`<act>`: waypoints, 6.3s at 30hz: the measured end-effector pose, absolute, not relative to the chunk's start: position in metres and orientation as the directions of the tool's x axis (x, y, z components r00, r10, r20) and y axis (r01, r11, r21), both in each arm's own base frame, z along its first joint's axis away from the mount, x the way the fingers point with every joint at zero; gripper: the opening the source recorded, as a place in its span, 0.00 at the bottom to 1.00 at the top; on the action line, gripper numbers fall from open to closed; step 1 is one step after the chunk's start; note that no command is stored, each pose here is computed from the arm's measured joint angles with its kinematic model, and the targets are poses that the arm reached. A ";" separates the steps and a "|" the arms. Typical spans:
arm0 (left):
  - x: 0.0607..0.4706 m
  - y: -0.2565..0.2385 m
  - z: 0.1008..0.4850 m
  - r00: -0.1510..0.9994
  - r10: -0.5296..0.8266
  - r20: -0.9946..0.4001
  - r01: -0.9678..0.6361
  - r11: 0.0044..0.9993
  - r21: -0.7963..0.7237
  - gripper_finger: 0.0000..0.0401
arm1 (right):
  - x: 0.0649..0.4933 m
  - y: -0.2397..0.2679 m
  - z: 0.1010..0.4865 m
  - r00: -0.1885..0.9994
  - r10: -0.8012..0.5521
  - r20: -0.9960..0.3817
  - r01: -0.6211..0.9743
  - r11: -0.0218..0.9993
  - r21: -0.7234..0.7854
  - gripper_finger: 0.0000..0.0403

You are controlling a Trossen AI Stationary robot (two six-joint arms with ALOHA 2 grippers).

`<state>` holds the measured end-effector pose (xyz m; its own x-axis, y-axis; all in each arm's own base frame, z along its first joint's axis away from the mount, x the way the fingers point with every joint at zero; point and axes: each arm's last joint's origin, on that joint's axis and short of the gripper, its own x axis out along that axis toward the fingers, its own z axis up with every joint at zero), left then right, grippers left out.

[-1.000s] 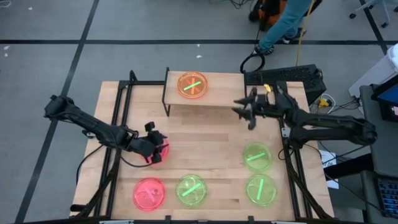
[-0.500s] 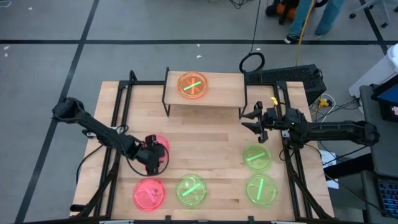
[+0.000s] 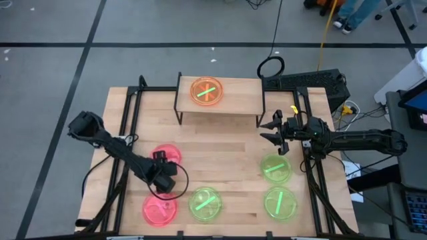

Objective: Place and stack plates onto a shelf
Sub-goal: Stack the top red plate on top of the green plate

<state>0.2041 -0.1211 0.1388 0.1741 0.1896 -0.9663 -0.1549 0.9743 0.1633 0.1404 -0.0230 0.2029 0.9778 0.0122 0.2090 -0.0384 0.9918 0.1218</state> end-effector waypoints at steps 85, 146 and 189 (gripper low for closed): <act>0.320 0.128 0.323 0.544 0.446 -0.711 0.026 0.837 0.546 0.00 | 0.141 -0.022 0.203 0.978 0.017 0.210 -0.059 0.978 0.198 0.40; 0.341 0.137 0.296 0.465 0.535 -0.705 -0.006 0.799 0.601 0.18 | 0.141 -0.022 0.202 0.980 -0.006 0.199 -0.041 0.972 0.232 0.40; 0.317 0.086 0.333 0.507 0.511 -0.694 -0.001 0.806 0.592 0.17 | 0.142 -0.022 0.201 0.982 -0.006 0.190 -0.040 0.970 0.240 0.40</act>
